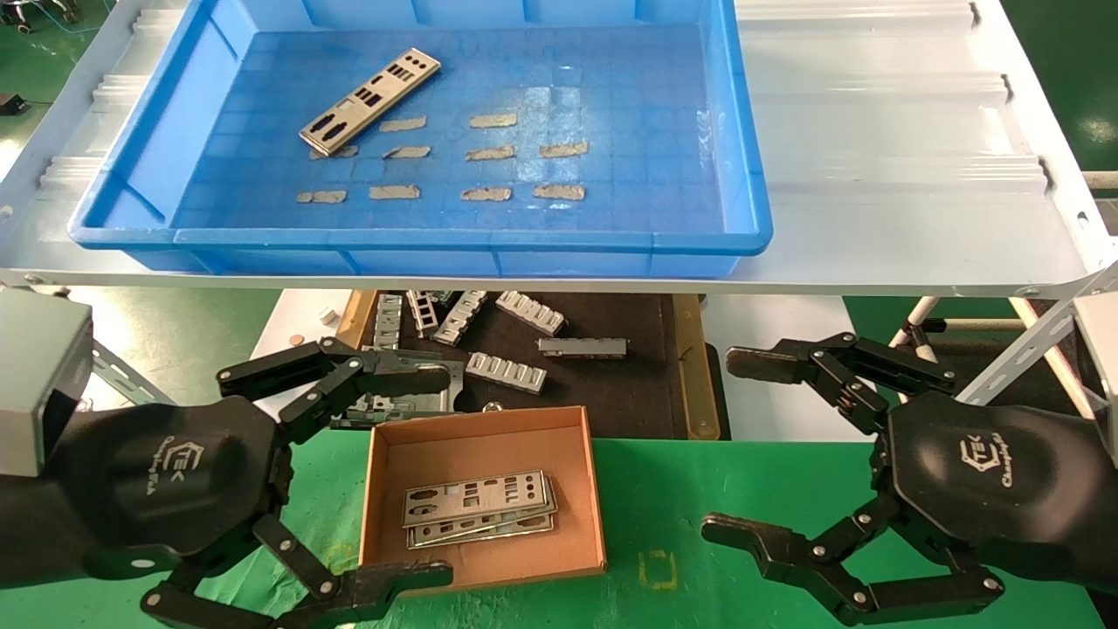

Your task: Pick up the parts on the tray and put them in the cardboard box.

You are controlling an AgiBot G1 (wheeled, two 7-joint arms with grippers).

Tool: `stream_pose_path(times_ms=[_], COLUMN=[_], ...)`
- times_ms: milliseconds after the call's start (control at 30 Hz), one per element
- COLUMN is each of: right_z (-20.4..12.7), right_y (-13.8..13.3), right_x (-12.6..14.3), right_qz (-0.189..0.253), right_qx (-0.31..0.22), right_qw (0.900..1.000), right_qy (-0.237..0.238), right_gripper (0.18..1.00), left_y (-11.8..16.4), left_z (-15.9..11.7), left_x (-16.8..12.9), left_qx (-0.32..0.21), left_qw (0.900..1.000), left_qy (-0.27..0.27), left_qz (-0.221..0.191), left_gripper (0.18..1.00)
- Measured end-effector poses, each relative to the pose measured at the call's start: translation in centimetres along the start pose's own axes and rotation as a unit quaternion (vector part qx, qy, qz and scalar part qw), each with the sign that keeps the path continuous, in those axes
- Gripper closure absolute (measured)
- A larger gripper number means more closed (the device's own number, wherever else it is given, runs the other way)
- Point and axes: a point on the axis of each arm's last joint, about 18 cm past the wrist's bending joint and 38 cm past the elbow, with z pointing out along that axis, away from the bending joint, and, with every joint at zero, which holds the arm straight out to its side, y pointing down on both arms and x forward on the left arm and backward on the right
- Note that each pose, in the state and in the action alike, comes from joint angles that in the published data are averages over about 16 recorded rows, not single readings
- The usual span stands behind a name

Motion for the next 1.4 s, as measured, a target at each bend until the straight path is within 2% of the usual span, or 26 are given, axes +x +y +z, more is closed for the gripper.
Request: stream_pose_path(times_ms=[1400], right_z=[0.00], right_y=[0.00], right_x=[0.00], right_qz=[0.000], right_qx=[0.000], right_qw=[1.000], right_qy=[0.000], right_gripper=[0.178], left_y=[0.01], left_z=[0.01], left_x=[-0.01], left_qx=[0.000], left_qw=[1.0000], left_qy=[0.000], left_qz=[0.000], left_gripper=[0.184])
